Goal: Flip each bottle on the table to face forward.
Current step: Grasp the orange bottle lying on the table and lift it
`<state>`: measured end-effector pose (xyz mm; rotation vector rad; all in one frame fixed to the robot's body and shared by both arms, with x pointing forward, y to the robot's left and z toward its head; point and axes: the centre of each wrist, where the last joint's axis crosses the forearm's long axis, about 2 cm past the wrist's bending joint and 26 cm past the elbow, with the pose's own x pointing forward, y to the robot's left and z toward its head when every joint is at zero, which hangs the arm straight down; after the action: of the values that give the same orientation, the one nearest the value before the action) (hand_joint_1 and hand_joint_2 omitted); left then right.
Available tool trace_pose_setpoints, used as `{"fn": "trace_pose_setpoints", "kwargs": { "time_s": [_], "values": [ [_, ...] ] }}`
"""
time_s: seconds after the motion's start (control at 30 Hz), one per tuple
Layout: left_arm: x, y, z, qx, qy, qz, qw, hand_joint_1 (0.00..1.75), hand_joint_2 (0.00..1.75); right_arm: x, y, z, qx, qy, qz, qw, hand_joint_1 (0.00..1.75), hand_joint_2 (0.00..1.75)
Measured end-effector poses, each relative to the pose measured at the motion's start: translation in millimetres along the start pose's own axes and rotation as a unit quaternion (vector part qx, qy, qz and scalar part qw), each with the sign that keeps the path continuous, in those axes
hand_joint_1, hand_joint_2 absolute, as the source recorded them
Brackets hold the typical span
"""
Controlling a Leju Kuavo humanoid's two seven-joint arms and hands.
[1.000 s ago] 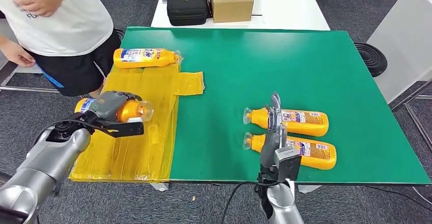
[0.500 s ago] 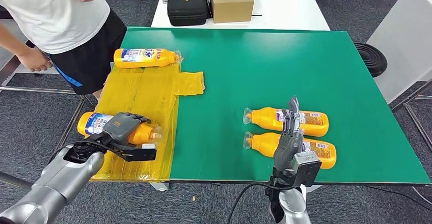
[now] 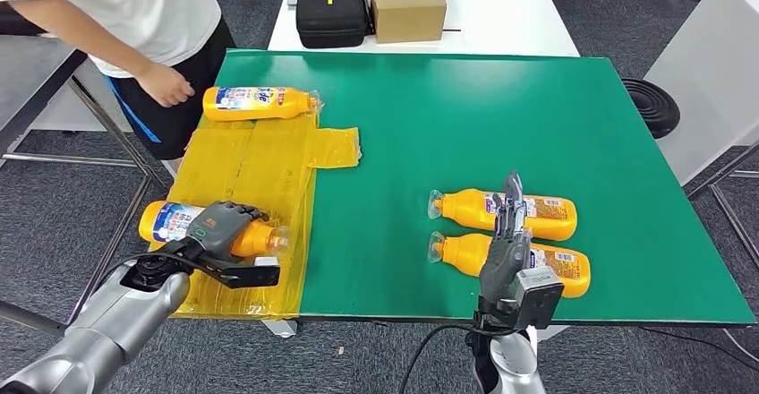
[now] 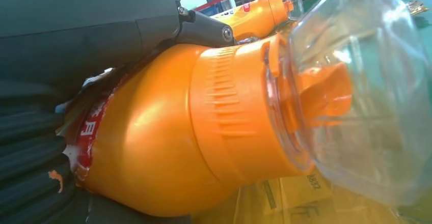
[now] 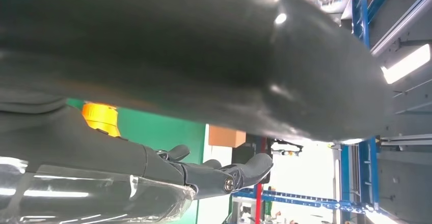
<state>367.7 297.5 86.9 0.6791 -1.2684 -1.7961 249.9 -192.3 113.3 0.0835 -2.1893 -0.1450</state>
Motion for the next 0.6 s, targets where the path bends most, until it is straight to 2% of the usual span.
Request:
{"fn": "trace_pose_setpoints", "kwargs": {
  "time_s": [0.07,0.13,0.17,0.6],
  "values": [
    [-1,1,0,-0.011,0.001,-0.001,1.0,0.35,1.75,-1,0,0,-0.001,0.002,-0.001,1.0,0.0,0.0],
    [-3,1,-1,-0.025,0.001,0.0,1.0,0.11,1.75,-2,0,0,-0.002,0.004,-0.003,1.0,0.0,0.0],
    [-4,2,-1,-0.033,0.0,0.0,0.999,0.04,1.75,-2,0,0,-0.003,0.004,-0.004,1.0,0.0,0.0],
    [-19,18,-7,-0.11,-0.019,-0.004,0.994,0.0,1.75,-8,1,-9,-0.019,0.007,-0.008,1.0,0.0,0.0]
  ]
}}
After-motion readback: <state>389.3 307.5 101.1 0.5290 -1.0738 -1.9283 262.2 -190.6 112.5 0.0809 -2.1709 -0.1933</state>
